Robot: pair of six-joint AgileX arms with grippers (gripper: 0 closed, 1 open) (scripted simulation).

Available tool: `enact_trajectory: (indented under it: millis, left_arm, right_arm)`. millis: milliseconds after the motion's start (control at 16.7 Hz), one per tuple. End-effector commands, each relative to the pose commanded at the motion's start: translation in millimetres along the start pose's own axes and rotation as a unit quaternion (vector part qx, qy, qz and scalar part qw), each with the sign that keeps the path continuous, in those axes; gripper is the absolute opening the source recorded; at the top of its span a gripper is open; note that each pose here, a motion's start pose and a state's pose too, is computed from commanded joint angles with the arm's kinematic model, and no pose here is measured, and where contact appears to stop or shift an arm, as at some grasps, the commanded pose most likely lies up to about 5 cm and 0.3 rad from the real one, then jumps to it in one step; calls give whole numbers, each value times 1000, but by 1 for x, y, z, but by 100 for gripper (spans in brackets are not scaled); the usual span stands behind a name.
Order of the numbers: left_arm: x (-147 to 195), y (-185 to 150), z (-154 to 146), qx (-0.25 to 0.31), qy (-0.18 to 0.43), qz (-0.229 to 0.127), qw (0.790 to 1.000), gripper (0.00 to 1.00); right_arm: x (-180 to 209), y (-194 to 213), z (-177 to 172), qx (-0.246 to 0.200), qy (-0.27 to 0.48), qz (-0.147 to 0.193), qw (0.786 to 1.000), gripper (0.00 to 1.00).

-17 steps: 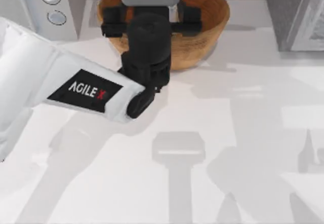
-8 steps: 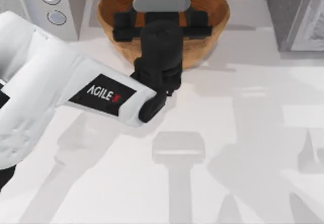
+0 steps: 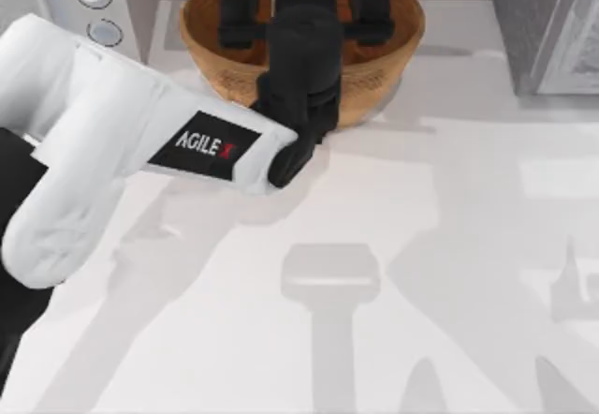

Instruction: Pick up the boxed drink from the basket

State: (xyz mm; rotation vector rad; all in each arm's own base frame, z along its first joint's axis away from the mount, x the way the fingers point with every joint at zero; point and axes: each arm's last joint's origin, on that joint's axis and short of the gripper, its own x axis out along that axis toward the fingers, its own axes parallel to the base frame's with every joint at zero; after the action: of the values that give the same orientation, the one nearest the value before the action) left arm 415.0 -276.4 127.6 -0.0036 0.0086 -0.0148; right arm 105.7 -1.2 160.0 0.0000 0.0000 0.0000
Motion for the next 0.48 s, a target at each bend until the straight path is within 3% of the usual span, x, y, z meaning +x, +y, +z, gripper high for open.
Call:
enact_trajectory:
  millis: [360,480]
  left_arm:
    - [7,0,0,0,0,0,1000,100]
    - [7,0,0,0,0,0,1000,85]
  right_arm:
    - [0,0,0,0,0,0,1000,100]
    - [0,0,0,0,0,0,1000,100]
